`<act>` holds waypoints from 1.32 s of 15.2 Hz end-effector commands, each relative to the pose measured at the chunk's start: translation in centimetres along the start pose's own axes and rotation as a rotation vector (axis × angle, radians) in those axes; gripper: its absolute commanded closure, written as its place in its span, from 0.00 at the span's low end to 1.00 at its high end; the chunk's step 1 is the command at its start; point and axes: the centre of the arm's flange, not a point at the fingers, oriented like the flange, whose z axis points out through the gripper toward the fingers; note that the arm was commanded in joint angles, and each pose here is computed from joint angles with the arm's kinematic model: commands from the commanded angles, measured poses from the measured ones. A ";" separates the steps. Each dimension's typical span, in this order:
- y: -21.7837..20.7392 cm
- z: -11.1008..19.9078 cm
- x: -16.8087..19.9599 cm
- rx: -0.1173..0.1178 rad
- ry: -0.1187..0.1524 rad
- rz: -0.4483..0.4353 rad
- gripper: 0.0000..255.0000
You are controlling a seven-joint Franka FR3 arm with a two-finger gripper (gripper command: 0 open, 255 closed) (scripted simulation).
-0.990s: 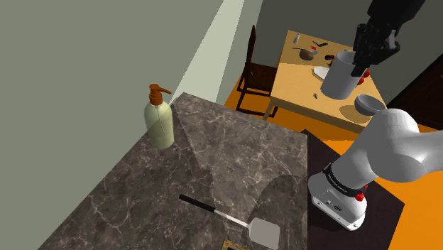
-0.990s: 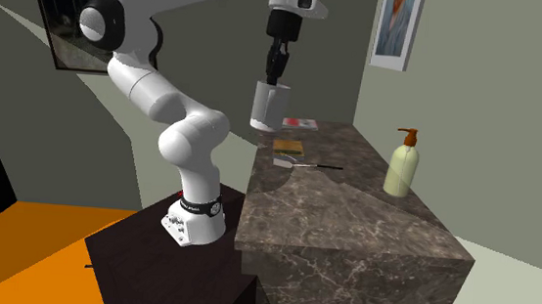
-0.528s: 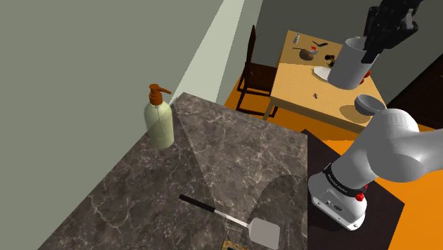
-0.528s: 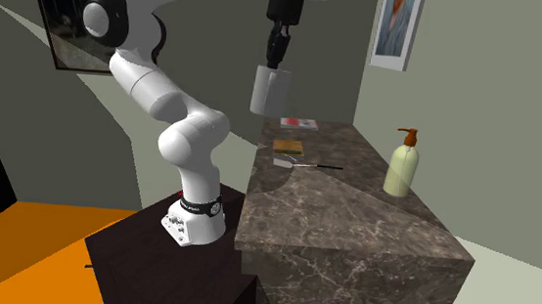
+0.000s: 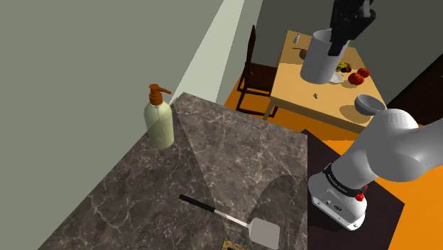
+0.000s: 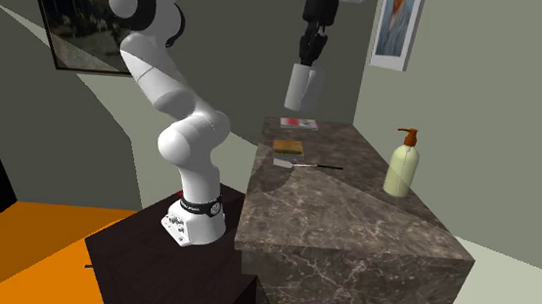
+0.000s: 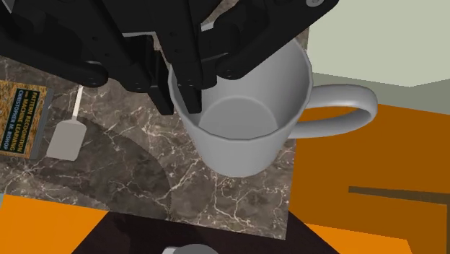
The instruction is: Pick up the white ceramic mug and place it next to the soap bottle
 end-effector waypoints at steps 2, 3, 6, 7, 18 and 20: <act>-1.2 -0.6 4.0 0.001 0.001 0.000 1.00; -1.5 -0.8 5.3 0.001 0.001 0.000 1.00; -2.3 -1.5 9.1 0.001 0.001 0.000 1.00; -2.6 -1.7 10.4 0.001 0.001 0.000 1.00; -5.8 -4.3 24.5 0.001 0.001 0.000 1.00; -5.8 -3.3 24.7 0.001 0.001 0.000 1.00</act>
